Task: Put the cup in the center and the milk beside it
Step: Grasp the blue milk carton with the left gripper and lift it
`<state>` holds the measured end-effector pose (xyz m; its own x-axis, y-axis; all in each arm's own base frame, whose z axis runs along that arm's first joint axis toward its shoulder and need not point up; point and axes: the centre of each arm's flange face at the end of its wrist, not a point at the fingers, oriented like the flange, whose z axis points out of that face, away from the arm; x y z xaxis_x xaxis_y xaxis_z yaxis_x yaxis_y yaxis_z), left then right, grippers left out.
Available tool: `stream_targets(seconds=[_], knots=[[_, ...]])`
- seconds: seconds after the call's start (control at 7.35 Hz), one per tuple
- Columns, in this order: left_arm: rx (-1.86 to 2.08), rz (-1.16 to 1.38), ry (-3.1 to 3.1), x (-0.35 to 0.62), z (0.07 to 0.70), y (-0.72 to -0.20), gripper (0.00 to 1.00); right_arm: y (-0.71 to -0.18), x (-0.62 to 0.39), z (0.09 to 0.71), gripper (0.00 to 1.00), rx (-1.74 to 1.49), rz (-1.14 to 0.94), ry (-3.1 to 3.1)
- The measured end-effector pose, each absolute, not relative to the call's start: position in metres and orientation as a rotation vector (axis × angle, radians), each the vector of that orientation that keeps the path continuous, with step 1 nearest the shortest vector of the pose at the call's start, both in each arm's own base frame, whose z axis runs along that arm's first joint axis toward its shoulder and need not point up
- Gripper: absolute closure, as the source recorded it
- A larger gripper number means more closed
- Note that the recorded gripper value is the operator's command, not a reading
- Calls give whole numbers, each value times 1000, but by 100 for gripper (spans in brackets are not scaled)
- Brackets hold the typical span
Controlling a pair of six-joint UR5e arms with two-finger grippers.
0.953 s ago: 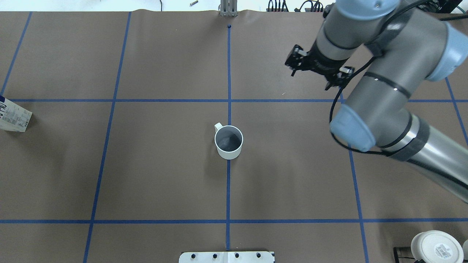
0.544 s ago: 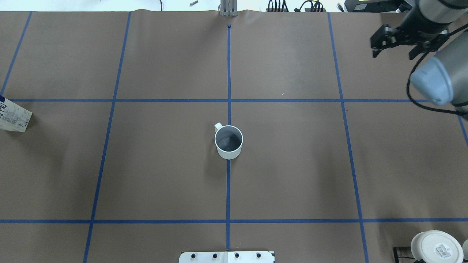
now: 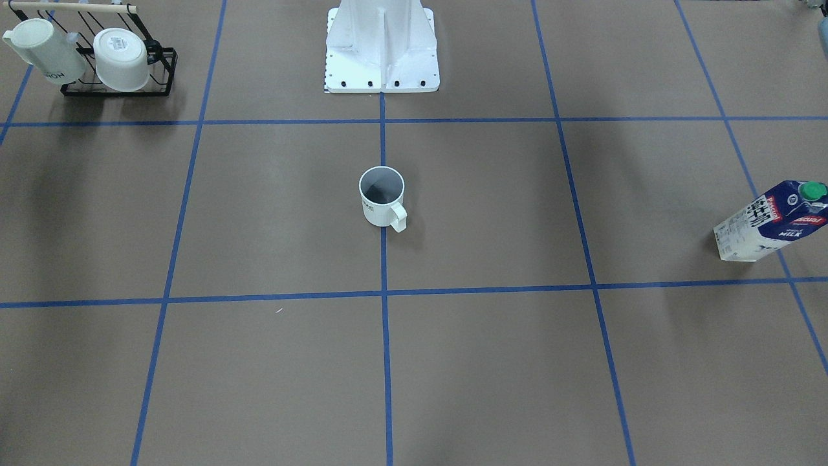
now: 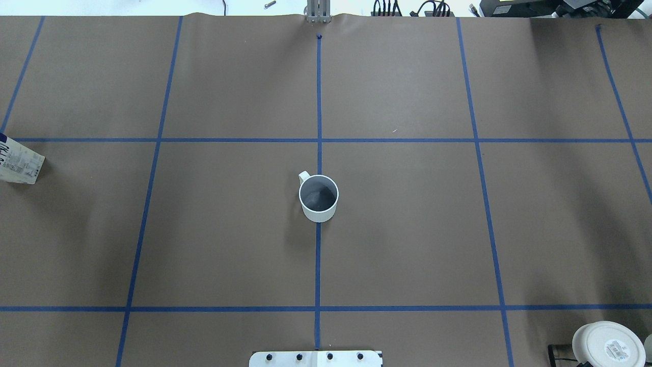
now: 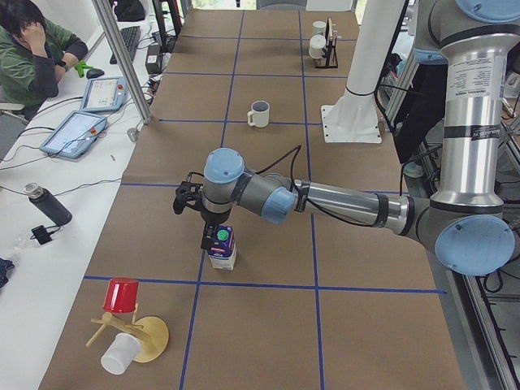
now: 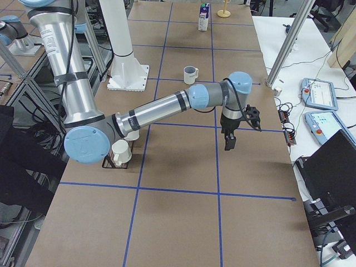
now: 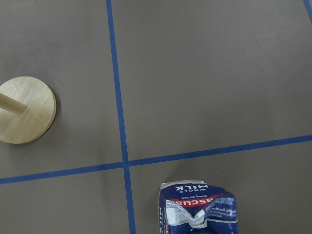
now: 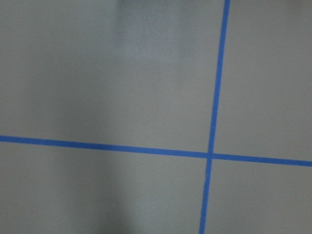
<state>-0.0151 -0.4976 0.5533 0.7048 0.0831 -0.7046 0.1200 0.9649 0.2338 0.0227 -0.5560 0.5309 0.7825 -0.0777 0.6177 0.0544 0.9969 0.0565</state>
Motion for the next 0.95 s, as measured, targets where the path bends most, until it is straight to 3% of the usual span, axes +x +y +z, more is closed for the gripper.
stream_targets(seconds=[0.27,0.95], knots=[[245,-37,798,-5,558,-493,2,-525,45,572,0,-7,-52,-663],[195,16,798,30,571,-490,2,-516,50,586,0,-28,-40,-656]])
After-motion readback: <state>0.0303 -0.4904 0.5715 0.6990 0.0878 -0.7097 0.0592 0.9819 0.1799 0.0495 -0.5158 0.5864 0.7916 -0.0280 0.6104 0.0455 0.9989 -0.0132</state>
